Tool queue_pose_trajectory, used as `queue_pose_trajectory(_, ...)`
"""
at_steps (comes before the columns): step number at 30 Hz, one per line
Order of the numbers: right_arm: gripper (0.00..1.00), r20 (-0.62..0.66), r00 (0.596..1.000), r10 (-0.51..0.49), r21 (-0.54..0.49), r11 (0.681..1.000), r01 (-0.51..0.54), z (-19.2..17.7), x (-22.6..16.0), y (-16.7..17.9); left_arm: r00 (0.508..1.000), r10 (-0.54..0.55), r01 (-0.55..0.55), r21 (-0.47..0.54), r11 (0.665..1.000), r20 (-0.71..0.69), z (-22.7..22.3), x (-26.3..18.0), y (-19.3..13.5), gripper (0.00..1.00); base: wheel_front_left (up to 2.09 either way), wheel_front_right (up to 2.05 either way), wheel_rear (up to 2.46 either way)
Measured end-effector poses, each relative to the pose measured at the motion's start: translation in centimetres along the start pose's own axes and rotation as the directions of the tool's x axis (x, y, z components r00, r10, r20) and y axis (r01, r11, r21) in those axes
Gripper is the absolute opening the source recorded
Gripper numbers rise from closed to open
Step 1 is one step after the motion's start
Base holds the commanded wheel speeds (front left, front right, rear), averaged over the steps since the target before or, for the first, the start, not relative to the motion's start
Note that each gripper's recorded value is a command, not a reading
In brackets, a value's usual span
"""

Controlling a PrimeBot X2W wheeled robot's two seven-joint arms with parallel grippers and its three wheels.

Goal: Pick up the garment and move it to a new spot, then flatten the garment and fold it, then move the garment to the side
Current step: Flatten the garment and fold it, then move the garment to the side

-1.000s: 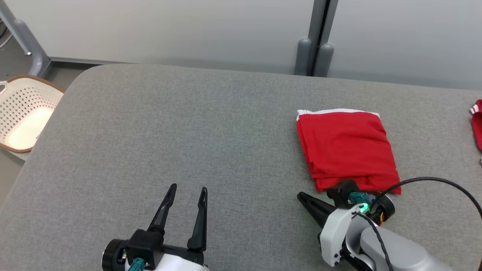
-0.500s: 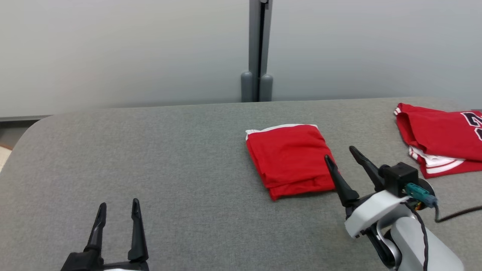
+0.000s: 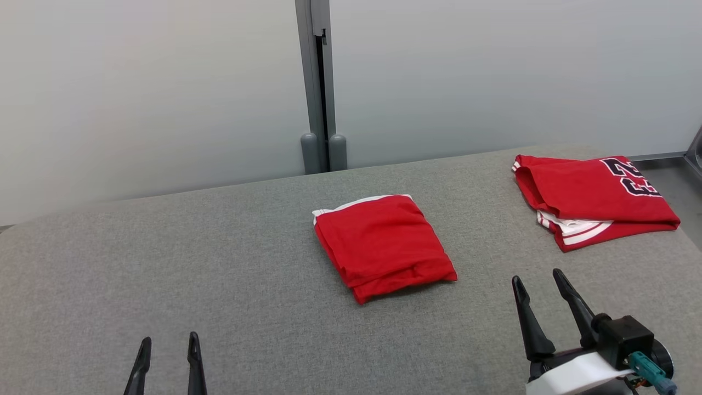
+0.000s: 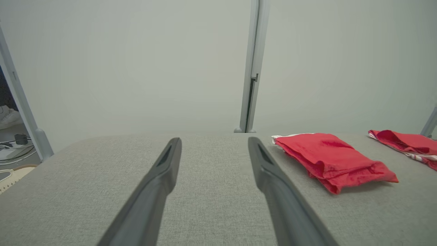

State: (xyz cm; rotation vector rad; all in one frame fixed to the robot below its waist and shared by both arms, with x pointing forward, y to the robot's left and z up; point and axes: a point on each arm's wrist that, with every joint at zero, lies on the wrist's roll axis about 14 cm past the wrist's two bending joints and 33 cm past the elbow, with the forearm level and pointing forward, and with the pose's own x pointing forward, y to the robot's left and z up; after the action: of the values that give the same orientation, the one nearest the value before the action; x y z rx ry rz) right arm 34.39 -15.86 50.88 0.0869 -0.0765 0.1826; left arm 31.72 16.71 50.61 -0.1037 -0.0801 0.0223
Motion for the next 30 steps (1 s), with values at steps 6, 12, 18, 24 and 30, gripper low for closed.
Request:
queue_pose_trajectory(6, 1.00, 0.003, 1.000, -0.004, 0.022, 1.000, 0.004, -0.2, -0.6, 0.6, 1.000, -0.001, 0.002, 0.013, 1.000, -0.005, -0.2, -0.7, -0.3, 1.00, 0.00, 0.00, 0.00)
queue_pose_trajectory(12, 1.00, -0.001, 1.000, 0.012, 0.022, 1.000, -0.012, -0.3, -0.6, 1.1, 1.000, 0.010, -0.011, 0.021, 1.000, 0.004, 0.1, -0.9, -0.1, 1.00, 0.00, 0.00, 0.00)
queue_pose_trajectory(18, 1.00, -0.006, 0.999, 0.031, 0.024, 0.999, -0.031, -0.5, -0.3, 1.7, 1.000, 0.020, -0.020, 0.028, 0.999, -0.002, -0.1, -1.2, 0.2, 1.00, 0.00, 0.00, 0.00)
queue_pose_trajectory(24, 1.00, -0.015, 0.999, 0.048, 0.035, 0.998, -0.047, -0.7, 0.3, 2.1, 0.999, 0.038, -0.037, 0.028, 0.999, -0.022, -0.7, -1.4, 0.7, 1.00, 0.00, 0.00, 0.00)
queue_pose_trajectory(30, 1.00, -0.050, 0.995, 0.092, 0.086, 0.992, -0.087, -1.6, 3.7, 2.8, 1.000, 0.015, -0.014, 0.040, 0.999, -0.012, -0.4, -0.4, 0.1, 1.00, 0.00, 0.00, 0.00)
